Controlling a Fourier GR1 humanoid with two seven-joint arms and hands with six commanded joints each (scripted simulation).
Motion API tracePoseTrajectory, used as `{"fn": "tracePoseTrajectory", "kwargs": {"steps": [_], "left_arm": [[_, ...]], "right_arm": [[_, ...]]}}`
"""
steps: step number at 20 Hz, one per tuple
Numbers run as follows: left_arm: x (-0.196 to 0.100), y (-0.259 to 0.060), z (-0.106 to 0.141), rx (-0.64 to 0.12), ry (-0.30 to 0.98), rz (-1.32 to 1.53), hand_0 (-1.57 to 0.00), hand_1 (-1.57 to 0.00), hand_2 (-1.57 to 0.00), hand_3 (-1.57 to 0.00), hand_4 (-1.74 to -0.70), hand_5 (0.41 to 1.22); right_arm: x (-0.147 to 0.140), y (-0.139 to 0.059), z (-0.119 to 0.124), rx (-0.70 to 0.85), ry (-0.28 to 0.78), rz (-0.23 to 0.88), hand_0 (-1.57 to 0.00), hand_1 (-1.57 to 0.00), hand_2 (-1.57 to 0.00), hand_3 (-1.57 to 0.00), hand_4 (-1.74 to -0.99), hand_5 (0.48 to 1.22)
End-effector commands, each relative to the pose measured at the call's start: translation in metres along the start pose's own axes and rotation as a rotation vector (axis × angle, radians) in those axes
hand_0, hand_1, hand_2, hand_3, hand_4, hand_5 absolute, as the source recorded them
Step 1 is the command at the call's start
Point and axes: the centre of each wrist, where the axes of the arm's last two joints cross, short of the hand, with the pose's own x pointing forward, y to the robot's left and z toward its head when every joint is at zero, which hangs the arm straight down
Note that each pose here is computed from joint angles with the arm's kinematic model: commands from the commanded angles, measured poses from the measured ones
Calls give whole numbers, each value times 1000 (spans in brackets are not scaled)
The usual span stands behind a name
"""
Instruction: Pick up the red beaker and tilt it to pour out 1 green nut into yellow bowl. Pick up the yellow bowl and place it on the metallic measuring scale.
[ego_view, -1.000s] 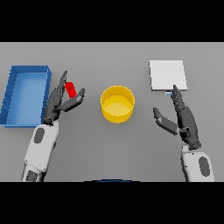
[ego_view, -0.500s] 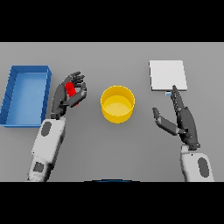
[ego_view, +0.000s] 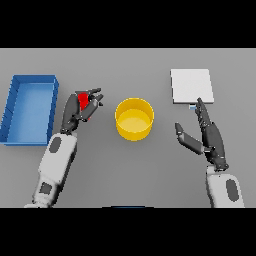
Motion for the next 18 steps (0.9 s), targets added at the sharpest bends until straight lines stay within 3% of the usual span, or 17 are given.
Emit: {"fn": "tracePoseTrajectory", "kwargs": {"steps": [1,10,13,18], "left_arm": [[1,0,1,2,-1,-12,-1486,-1484,-1483,-1409,-1529,1184],[49,7,-6,-9,-101,-108,-1560,-1559,-1559,-1549,-1496,1216],[71,10,-12,-42,-106,-224,-1565,-1565,-1565,-1560,-1616,1174],[79,12,-22,-83,-97,-313,-1565,-1565,-1565,-1560,-1616,1140]], "right_arm": [[2,0,3,1,-19,2,1,1,1,1,-1287,650],[3,6,3,6,-17,18,1,1,1,1,-1289,664],[4,5,3,19,-28,15,1,1,1,1,-1277,664],[1,1,4,11,-3,25,1,1,1,1,-1277,679]]}}
